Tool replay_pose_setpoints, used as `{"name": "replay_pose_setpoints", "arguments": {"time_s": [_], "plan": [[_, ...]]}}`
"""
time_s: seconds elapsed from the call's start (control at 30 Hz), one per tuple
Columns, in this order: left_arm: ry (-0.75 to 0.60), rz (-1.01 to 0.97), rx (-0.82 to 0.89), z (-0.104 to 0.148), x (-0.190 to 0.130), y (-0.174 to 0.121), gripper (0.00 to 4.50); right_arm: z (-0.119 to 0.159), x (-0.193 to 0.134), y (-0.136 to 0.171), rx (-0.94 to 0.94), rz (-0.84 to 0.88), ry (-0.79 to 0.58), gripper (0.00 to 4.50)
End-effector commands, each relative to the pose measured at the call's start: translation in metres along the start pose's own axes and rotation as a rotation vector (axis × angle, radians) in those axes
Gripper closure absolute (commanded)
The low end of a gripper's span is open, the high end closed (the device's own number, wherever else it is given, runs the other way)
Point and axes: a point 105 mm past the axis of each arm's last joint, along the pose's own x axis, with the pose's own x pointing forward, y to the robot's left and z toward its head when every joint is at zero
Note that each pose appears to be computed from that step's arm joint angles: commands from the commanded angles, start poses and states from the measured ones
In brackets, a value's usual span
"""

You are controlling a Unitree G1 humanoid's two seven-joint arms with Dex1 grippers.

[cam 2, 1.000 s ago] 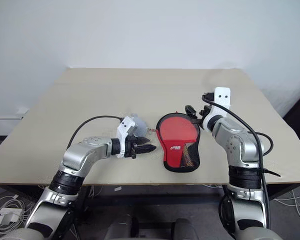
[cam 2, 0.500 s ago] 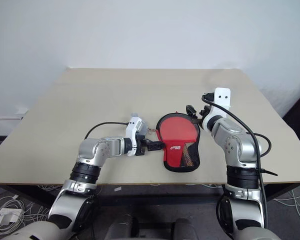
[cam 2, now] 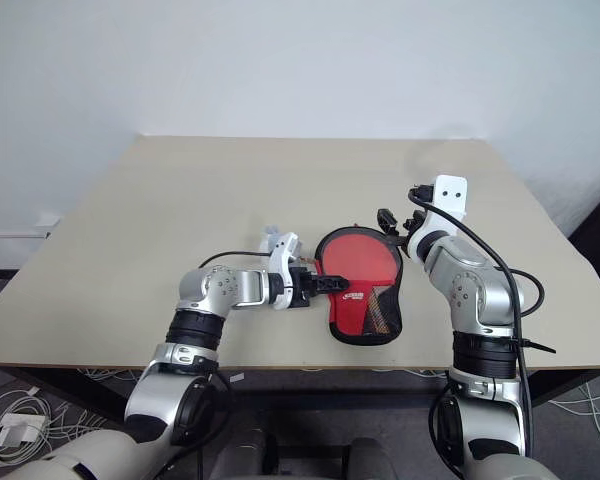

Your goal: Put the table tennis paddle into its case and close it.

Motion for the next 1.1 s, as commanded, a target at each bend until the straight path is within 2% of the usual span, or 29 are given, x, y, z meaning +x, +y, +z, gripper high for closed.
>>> {"name": "replay_pose_setpoints", "arguments": {"time_s": [0.03, 0.3, 0.4, 0.6, 0.9, 1.0, 1.1], "plan": [[0.026, -0.085, -0.01, -0.001, 0.005, -0.025, 0.02, 0.016, -0.004, 0.001, -0.007, -0.007, -0.067, 0.0], [0.012, 0.013, -0.073, -0.005, 0.012, -0.01, 0.02, 0.017, -0.004, -0.002, -0.003, -0.025, -0.073, 0.0], [-0.003, 0.028, -0.092, -0.003, 0.012, -0.007, 0.56, 0.016, -0.004, -0.002, -0.008, -0.031, -0.072, 0.0], [-0.032, -0.036, -0.14, 0.004, 0.009, -0.014, 2.7, 0.016, -0.004, -0.003, -0.002, -0.036, -0.074, 0.0], [-0.028, -0.054, -0.195, -0.001, 0.01, -0.012, 2.7, 0.016, -0.003, -0.003, -0.001, -0.042, -0.072, 0.0], [-0.02, -0.048, -0.209, -0.002, 0.012, -0.011, 3.34, 0.016, -0.002, -0.004, 0.004, -0.047, -0.074, 0.0], [-0.027, -0.047, -0.204, 0.0, 0.012, -0.013, 4.36, 0.017, -0.002, -0.004, 0.004, -0.049, -0.076, 0.0]]}}
